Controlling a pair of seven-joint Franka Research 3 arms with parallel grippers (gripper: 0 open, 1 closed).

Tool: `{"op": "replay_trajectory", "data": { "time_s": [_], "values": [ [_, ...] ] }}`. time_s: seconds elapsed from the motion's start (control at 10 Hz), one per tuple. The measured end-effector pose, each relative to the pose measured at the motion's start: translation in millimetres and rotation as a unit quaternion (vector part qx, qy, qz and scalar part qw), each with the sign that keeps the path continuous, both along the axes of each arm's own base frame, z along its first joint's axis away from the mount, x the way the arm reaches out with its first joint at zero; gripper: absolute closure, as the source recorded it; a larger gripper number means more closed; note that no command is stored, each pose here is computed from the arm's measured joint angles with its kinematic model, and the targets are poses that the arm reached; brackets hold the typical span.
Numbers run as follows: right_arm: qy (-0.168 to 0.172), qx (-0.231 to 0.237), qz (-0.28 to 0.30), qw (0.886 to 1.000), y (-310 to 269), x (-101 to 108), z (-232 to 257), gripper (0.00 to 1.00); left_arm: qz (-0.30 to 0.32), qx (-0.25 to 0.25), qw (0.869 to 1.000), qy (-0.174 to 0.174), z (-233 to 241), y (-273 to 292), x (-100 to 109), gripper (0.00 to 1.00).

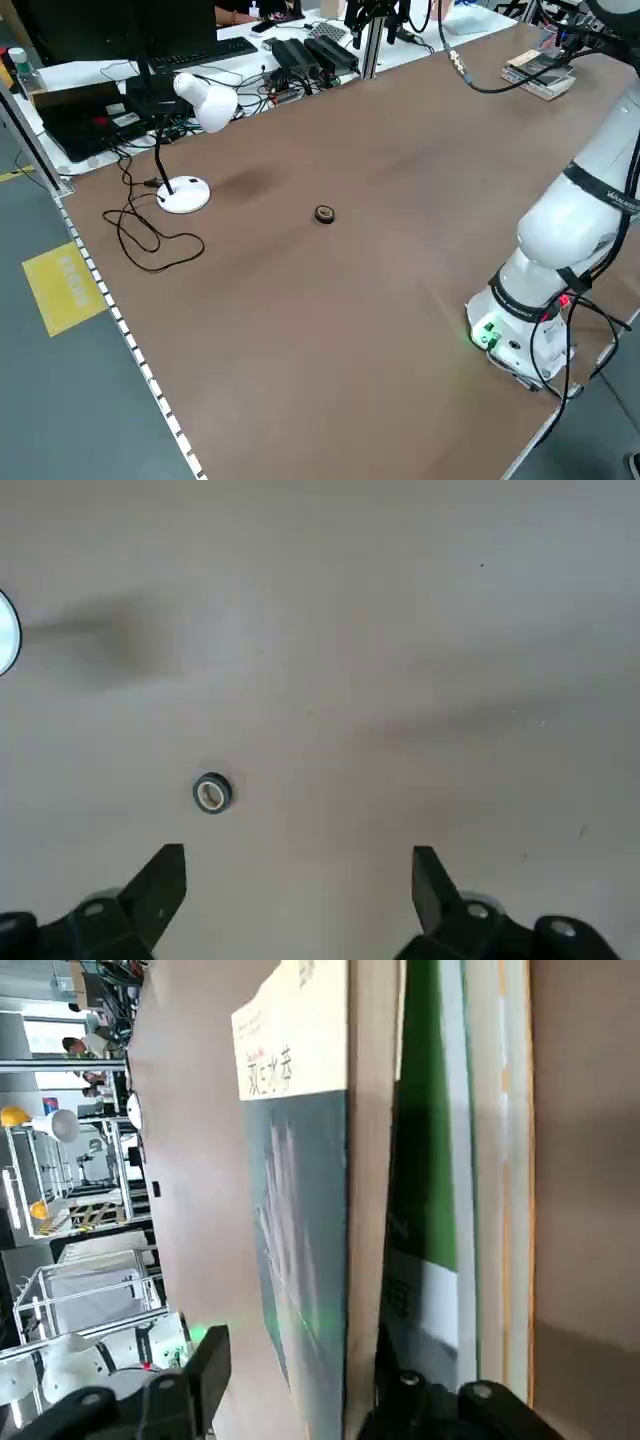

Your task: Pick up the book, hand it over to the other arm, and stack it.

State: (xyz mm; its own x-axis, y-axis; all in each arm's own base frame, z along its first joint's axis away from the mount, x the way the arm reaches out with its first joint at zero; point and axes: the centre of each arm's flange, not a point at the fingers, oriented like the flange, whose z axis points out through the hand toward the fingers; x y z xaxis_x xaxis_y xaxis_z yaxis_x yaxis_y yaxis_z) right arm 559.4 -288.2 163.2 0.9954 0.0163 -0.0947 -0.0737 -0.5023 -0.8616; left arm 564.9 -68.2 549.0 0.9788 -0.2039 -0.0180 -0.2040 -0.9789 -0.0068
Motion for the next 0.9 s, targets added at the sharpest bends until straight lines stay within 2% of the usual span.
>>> {"op": "replay_trajectory", "data": {
  "time_s": [0.1,0.9],
  "values": [
    [0.004,-0.005,0.0,1.0,-1.6,0.9,1.6,0.41,0.0,0.0,1.0,0.0,0.0,0.0,0.0,0.0],
    [0.025,-0.013,-0.011,1.0,-1.1,6.1,6.7,0.41,0.0,0.0,1.0,0.0,0.0,0.1,0.0,0.0]
  ]
}}
